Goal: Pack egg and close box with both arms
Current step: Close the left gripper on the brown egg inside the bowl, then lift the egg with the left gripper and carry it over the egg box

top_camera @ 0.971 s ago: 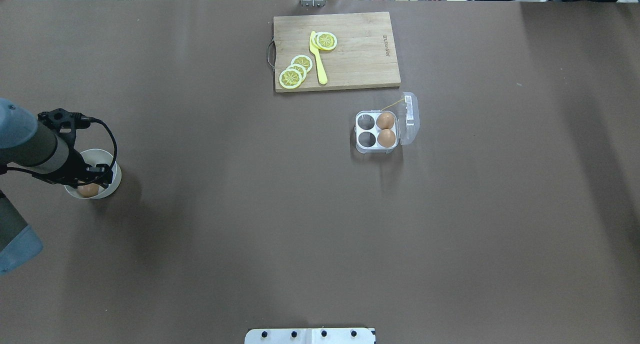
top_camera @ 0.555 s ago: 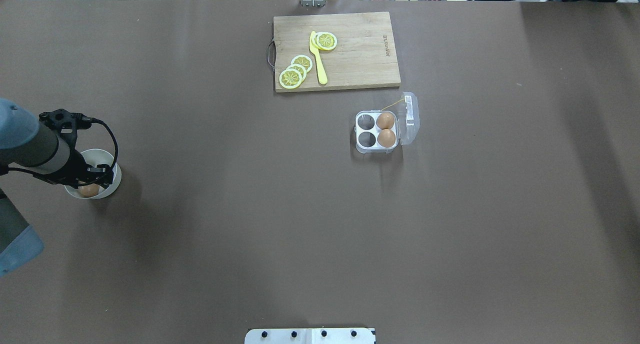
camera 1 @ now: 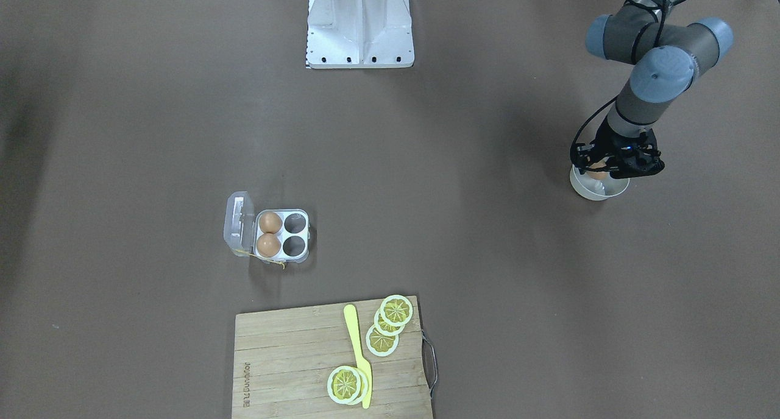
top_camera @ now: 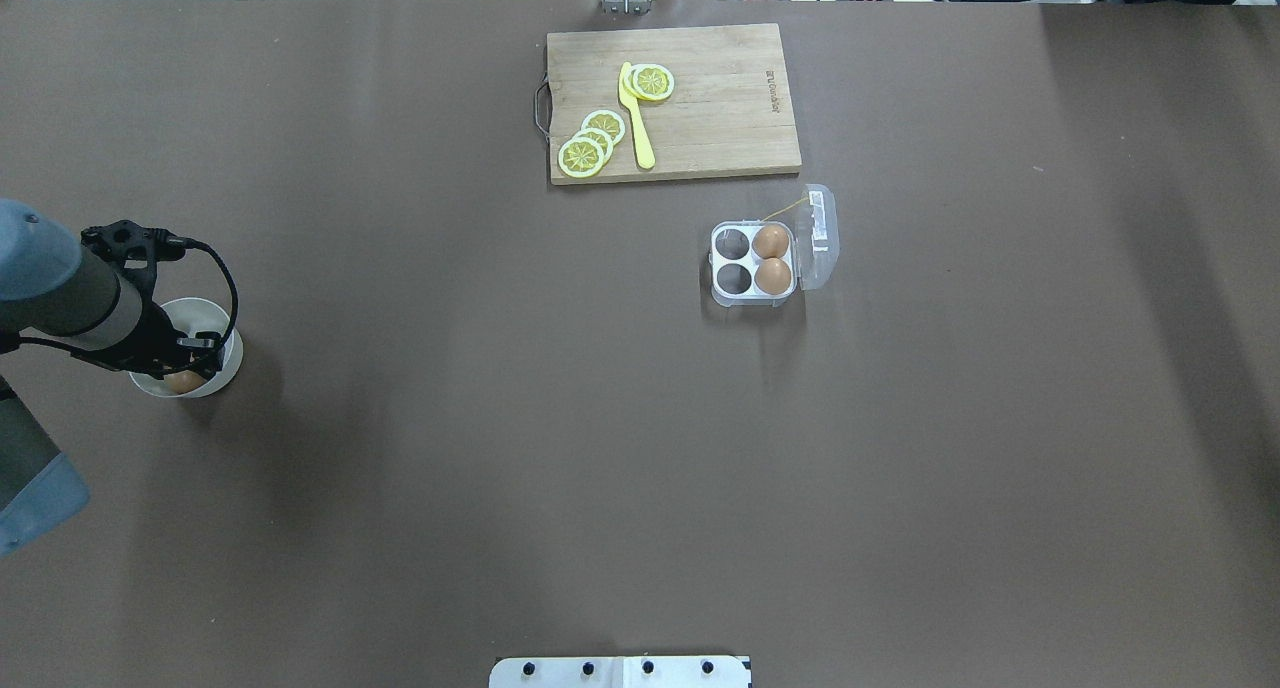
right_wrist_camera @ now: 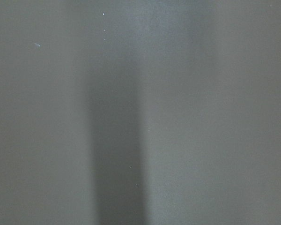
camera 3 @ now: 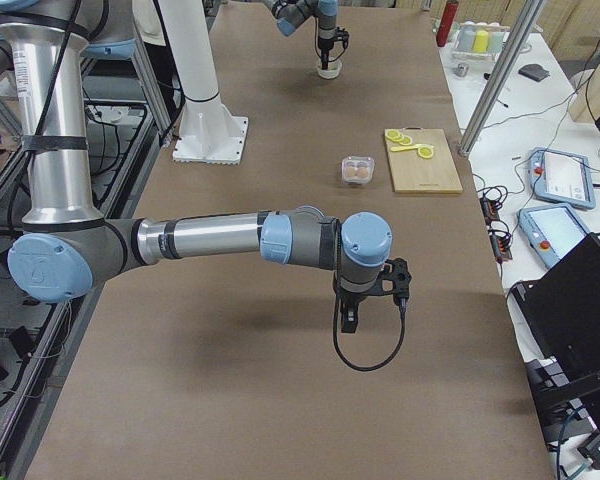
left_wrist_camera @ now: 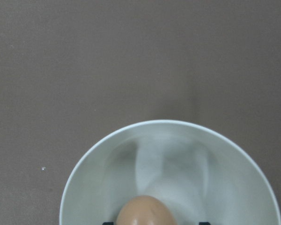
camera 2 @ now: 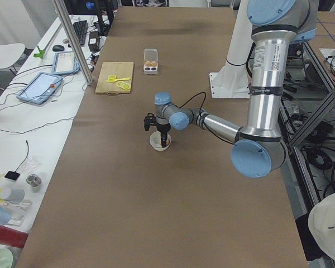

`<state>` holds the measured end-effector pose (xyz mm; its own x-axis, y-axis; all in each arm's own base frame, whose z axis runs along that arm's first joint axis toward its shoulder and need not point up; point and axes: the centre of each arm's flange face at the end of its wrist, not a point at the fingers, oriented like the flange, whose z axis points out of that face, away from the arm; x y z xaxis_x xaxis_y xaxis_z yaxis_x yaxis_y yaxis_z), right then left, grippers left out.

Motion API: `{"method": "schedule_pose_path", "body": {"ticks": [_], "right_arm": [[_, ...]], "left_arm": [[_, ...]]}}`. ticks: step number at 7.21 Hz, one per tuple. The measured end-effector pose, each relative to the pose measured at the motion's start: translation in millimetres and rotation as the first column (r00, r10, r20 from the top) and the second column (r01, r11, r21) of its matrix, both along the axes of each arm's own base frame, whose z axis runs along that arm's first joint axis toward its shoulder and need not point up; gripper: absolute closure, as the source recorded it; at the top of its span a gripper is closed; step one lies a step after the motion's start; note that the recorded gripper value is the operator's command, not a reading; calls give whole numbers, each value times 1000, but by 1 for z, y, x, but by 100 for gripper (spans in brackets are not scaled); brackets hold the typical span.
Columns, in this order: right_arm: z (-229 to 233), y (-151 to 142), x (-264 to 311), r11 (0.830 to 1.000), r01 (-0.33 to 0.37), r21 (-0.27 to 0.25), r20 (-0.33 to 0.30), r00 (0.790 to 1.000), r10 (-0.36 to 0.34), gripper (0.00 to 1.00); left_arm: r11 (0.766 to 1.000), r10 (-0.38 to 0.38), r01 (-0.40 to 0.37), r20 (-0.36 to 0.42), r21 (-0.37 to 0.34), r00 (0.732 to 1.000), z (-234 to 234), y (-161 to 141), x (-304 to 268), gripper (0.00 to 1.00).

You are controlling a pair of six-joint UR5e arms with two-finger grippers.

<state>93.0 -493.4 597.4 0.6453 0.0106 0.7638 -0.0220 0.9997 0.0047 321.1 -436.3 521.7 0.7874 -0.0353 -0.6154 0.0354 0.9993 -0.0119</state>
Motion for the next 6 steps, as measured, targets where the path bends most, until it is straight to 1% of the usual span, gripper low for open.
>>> {"method": "schedule_pose_path", "body": {"ticks": [1, 2, 3, 4, 6], "right_arm": [[-1, 0, 0, 1000, 0, 1, 0, 1000, 0, 0], [-1, 0, 0, 1000, 0, 1, 0, 1000, 0, 0], [-1, 1, 0, 1000, 0, 1, 0, 1000, 0, 0], [-1, 1, 0, 1000, 0, 1, 0, 1000, 0, 0], [-1, 1, 0, 1000, 0, 0, -1, 1000, 0, 0]], "left_arm": [[1000, -2, 2, 4, 4, 1000, 0, 0, 0, 64], [1000, -2, 2, 6, 5, 1000, 1, 0, 0, 74], [1000, -3, 3, 6, 7, 1000, 0, 0, 0, 86], [1000, -4, 4, 4, 9, 1000, -2, 1, -1, 100], [999, -20, 21, -17, 29, 1000, -17, 3, -15, 100]]}}
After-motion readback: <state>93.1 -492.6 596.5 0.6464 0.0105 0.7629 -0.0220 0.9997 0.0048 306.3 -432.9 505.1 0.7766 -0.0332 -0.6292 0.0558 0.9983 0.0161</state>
